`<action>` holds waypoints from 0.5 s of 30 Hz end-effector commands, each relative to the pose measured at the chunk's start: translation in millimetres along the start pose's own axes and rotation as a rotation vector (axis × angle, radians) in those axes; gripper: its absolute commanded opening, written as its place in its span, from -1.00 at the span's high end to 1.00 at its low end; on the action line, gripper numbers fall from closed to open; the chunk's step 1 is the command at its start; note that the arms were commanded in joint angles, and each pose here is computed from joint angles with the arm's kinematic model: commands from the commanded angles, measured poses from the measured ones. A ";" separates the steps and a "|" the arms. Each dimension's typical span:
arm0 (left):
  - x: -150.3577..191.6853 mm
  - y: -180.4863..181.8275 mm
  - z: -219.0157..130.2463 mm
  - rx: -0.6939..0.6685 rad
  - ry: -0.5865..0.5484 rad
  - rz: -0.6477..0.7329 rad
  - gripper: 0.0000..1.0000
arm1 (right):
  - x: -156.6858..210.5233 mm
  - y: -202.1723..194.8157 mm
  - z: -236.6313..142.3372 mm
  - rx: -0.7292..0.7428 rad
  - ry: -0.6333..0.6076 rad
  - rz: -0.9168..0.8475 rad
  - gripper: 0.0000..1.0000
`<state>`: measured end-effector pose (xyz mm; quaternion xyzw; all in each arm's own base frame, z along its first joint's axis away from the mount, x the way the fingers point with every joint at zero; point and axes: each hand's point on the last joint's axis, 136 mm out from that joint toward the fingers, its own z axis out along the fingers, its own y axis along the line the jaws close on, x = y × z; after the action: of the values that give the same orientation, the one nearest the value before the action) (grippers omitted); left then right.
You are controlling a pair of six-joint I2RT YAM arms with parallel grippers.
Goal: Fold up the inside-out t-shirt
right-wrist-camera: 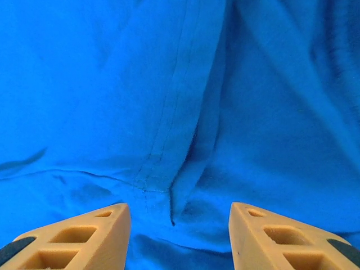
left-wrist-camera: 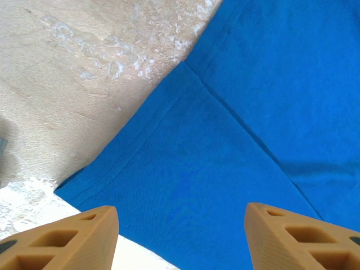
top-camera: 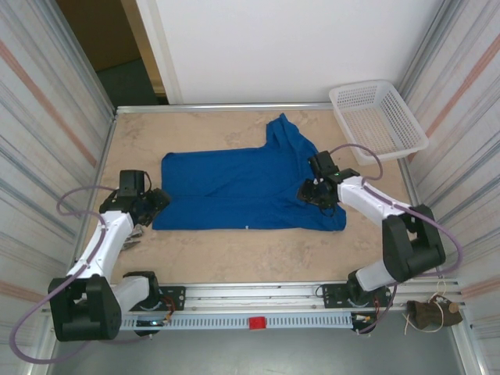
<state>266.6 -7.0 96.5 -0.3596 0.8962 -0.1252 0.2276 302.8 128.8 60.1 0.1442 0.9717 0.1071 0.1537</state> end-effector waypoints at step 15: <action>5.6 -5.7 2.6 0.027 0.032 0.012 -0.22 | -22.3 33.8 -1.4 -0.028 -0.023 -0.051 1.00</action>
<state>267.4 -10.8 96.5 -0.3566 0.8973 -0.1339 0.2231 321.0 148.7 53.8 0.1313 0.9746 0.1056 0.1477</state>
